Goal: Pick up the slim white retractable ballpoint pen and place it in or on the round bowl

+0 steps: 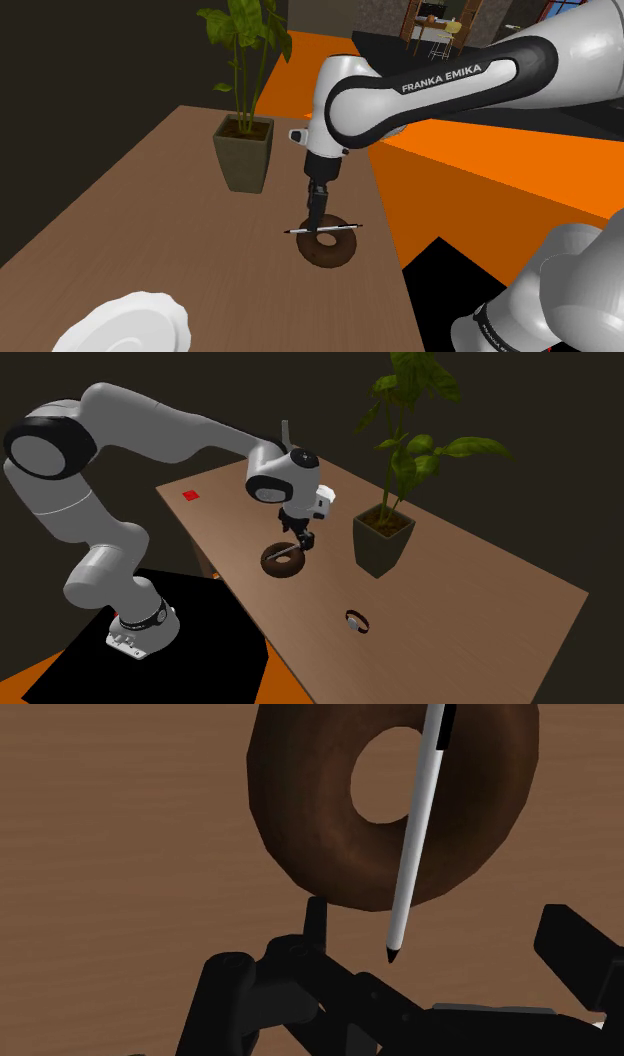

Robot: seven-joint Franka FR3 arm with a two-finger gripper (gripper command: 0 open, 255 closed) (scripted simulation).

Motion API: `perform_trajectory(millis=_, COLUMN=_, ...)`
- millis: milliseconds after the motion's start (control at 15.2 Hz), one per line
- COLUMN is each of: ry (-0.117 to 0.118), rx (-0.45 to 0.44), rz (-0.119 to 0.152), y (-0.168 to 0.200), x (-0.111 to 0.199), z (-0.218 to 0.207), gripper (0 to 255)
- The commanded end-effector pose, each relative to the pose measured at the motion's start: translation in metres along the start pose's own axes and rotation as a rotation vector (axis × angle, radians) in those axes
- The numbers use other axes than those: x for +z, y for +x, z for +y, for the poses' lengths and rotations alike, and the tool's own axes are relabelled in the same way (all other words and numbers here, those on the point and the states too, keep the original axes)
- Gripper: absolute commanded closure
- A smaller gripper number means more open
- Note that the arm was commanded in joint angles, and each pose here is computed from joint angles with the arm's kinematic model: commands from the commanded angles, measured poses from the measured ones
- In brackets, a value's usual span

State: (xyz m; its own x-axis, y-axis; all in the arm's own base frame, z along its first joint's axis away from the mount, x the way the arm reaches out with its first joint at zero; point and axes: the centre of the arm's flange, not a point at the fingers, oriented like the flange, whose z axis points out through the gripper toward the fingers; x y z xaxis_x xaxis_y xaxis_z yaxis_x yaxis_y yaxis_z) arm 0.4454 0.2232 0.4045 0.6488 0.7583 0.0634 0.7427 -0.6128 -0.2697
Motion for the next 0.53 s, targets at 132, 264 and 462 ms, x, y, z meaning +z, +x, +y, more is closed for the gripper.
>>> perform_trajectory(millis=132, ry=0.0, rx=0.0, rz=-0.001, y=0.0, x=-0.035, z=0.002, gripper=0)
perform_trajectory(millis=264, ry=0.0, rx=0.0, rz=-0.001, y=0.0, x=-0.035, z=0.002, gripper=0)
perform_trajectory(millis=462, ry=0.0, rx=0.0, rz=-0.001, y=0.0, x=-0.035, z=0.002, gripper=0)
